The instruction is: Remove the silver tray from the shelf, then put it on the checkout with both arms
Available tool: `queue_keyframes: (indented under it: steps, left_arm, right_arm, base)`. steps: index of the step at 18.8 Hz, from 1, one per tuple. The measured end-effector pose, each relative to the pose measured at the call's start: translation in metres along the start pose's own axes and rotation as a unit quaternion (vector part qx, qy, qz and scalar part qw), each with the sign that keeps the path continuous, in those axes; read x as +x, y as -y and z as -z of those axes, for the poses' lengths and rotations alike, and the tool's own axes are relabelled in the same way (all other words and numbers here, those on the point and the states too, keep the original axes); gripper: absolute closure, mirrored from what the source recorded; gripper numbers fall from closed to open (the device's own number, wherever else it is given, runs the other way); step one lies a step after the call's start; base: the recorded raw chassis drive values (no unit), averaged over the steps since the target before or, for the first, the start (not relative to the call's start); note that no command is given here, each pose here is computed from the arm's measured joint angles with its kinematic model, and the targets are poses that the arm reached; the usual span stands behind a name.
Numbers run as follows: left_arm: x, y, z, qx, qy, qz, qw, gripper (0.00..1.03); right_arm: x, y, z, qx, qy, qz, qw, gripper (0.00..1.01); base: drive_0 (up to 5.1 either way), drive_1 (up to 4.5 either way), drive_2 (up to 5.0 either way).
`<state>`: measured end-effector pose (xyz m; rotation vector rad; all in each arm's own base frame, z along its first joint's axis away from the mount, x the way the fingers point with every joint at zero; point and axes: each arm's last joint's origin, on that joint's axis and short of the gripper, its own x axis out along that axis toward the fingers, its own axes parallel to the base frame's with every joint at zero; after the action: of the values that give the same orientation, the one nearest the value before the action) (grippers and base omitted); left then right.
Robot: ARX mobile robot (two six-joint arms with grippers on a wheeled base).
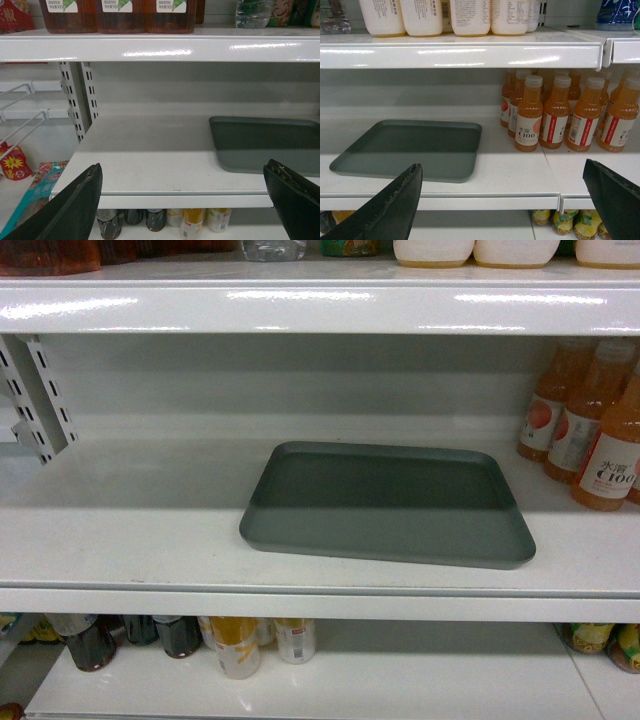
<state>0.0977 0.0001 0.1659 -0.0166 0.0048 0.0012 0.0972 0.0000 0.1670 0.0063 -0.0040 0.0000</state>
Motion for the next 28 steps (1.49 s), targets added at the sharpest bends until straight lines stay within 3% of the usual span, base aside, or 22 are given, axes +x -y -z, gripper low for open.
queue_keyframes:
  steps: [28]
  left_arm:
    - [0.0,0.0,0.0,0.0,0.0,0.0,1.0,0.05]
  right_arm:
    - [0.0,0.0,0.0,0.0,0.0,0.0,1.0,0.03]
  base:
    - [0.0,0.0,0.0]
